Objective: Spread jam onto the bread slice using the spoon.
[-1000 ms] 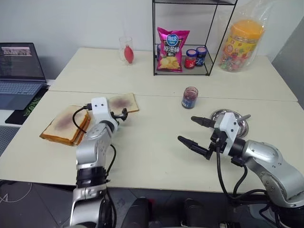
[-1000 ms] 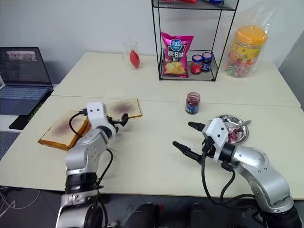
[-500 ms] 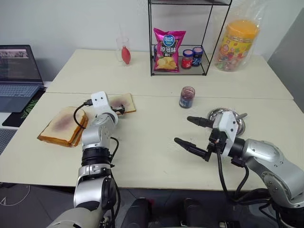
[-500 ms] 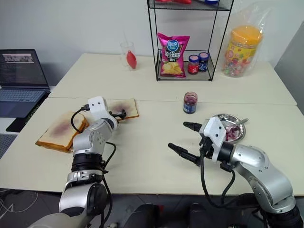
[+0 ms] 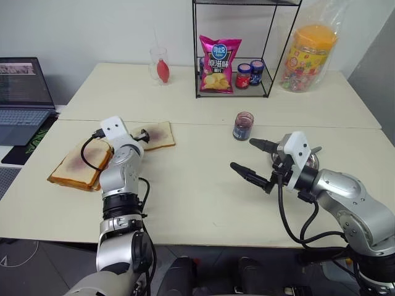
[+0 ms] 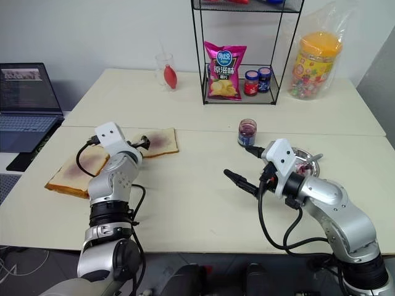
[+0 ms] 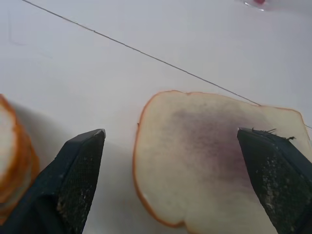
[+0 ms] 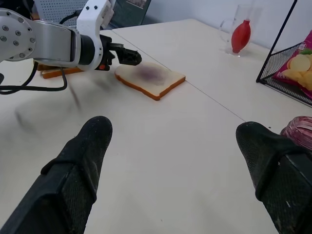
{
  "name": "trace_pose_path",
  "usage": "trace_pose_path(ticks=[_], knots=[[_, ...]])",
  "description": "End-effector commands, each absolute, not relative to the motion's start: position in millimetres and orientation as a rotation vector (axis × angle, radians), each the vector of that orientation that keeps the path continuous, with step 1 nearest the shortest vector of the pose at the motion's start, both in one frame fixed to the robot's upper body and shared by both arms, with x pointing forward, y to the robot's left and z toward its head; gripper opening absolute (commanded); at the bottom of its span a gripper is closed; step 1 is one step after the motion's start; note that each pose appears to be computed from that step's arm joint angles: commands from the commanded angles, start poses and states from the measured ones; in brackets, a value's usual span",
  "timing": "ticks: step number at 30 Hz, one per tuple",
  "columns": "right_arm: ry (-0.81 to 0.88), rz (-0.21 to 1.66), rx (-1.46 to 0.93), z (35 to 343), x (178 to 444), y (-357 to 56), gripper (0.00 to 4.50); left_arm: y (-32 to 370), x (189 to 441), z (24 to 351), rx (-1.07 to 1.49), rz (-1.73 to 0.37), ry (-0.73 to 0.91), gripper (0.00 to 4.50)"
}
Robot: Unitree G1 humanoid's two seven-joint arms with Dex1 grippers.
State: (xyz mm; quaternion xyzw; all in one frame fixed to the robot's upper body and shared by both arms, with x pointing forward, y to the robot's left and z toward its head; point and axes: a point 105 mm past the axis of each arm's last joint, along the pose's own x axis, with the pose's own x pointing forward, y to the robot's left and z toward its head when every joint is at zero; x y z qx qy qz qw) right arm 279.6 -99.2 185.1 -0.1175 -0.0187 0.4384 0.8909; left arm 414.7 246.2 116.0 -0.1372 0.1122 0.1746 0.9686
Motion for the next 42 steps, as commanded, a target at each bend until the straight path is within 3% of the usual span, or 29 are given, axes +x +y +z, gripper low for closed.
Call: trace_pose_path(ticks=[1,7,12,20,31,36,42], knots=[[-0.085,0.919,-0.258,196,278,-96,4.48,248,417,111,-0.274,0.342,0.272,4.50],[-0.094,0.921,-0.256,199,278,-94,4.48,246,425,110,-0.282,0.312,0.306,4.50],[-0.096,0.918,-0.252,199,276,-95,4.50,238,431,110,-0.329,0.265,0.352,3.66],[-0.097,0.925,-0.253,197,274,-94,4.50,236,432,116,-0.343,0.254,0.361,1.93],[-0.035,0.910,-0.329,179,263,-115,4.50,228,397,119,-0.373,0.111,0.372,0.02],[-0.029,0.900,-0.344,178,262,-121,4.50,211,386,150,-0.431,-0.095,0.288,0.01],[-0.014,0.906,-0.355,176,261,-126,4.50,176,358,164,-0.448,-0.468,0.353,0.01]])
